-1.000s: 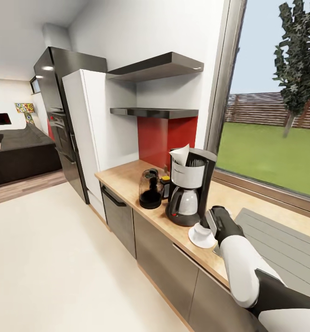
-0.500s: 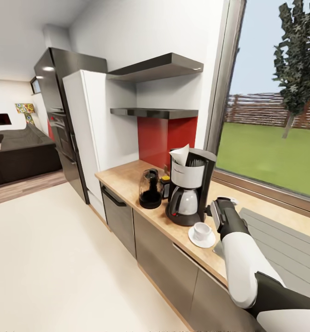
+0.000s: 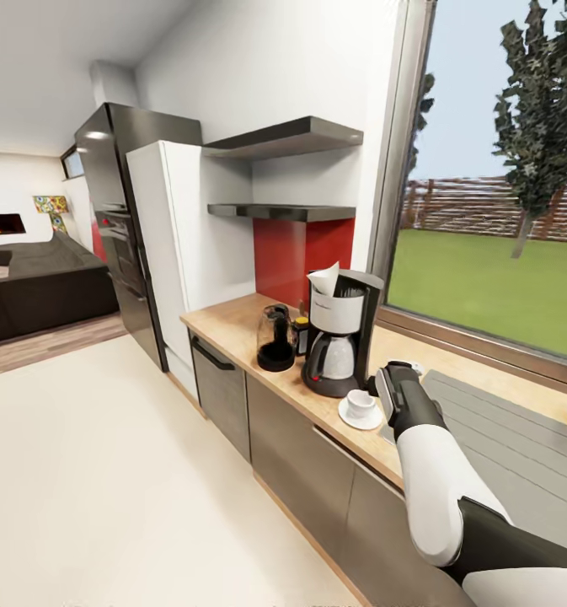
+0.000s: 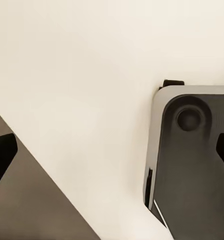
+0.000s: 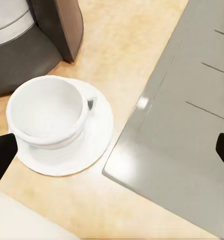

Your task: Set up a coffee station on the kitchen countertop: keep the coffee maker on the countertop, move the bottle of coffee from the kitchen shelf to the counter next to the coffee maker, place a paper coffee filter on top of the coffee maker, put the saucer next to the coffee maker with the coffee cup on the saucer, and place the electric kettle next to the coffee maker.

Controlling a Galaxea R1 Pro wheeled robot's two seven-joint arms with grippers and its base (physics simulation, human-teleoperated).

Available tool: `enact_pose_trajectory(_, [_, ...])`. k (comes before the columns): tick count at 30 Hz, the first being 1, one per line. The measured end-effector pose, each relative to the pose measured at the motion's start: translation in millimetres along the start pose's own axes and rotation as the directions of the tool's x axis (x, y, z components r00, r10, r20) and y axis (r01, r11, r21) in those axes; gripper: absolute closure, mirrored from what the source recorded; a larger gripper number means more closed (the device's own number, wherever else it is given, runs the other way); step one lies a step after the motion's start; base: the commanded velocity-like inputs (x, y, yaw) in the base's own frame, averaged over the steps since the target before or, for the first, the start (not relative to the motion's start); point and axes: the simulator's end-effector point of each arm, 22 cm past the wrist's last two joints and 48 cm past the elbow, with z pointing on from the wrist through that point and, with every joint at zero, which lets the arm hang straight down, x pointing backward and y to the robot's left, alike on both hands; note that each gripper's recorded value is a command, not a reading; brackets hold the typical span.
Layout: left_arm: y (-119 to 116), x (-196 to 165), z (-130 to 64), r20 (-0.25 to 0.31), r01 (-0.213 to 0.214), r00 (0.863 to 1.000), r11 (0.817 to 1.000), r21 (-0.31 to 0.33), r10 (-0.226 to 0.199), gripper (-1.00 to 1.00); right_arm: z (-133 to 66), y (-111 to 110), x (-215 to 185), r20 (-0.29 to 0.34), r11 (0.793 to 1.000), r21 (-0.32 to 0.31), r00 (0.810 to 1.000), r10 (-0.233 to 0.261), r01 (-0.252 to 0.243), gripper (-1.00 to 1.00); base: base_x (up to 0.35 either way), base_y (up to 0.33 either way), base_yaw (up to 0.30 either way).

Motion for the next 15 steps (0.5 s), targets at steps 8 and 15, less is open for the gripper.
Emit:
enact_pose_trajectory(8, [0,0,0.0,0.001,0.0,1.0,1.0,0.0,0.0,-1.0,-2.2,3,-3,0.011,1.0,0.0,1.0,-0.016,0.016,-1.0,-0.012,0.0,0.07])
enact_pose_trajectory(15, [0,-1,0.0,0.001,-0.001,1.0,1.0,0.0,0.001,-1.0,3.9,27,12,0.01,0.993,-0.015,0.993,-0.119,0.119,-1.0,0.0,0.0,0.264])
